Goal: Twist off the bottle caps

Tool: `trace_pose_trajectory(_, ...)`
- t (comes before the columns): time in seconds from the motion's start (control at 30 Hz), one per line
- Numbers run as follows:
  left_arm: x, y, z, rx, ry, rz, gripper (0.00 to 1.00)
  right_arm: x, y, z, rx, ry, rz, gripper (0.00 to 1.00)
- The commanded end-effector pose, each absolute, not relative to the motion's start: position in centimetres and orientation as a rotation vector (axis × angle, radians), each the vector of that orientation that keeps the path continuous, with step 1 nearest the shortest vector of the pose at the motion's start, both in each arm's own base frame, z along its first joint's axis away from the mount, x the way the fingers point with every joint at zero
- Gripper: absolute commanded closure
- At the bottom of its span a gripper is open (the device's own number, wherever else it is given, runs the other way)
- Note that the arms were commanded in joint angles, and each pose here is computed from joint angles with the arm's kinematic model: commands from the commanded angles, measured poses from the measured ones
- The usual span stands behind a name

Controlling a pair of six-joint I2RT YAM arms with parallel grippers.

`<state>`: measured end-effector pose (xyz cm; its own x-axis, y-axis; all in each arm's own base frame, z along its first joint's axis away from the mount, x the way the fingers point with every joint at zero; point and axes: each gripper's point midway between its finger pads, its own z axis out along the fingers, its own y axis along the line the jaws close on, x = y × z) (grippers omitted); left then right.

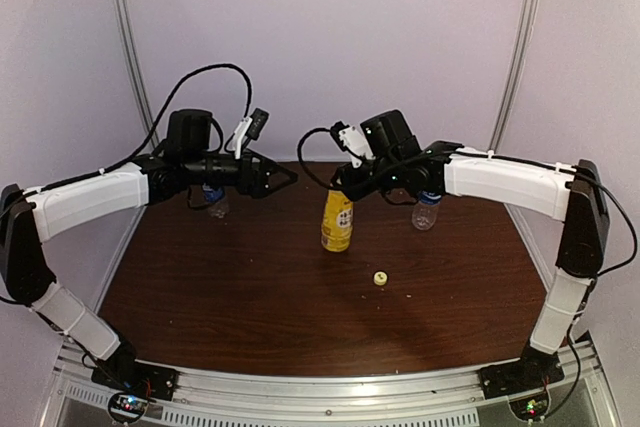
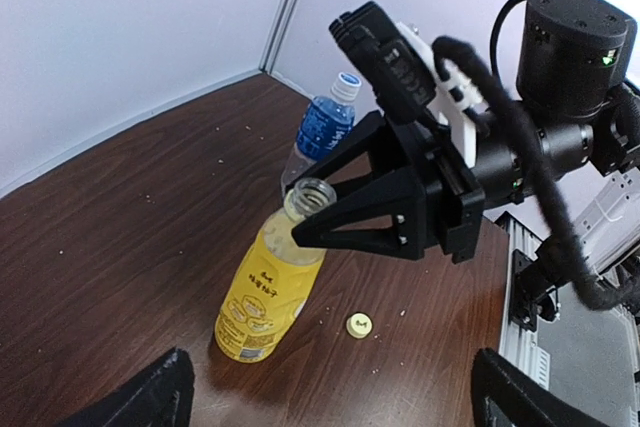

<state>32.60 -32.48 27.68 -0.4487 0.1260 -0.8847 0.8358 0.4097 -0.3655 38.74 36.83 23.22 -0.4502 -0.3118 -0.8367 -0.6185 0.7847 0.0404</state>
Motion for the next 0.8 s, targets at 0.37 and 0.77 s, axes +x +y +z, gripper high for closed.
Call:
trace_pose_trajectory(0.37,34.2,-30.7,29.7,0.740,1.811,-0.942,0.02,40.4,36.8,21.6,-0.633,2.070,0.394,0.96)
trace_pose_trajectory(0.77,34.9,-29.7,29.7,0.694,1.824,-0.880,0.02,40.0,36.4,21.4,-0.639,2.089,0.387,0.61)
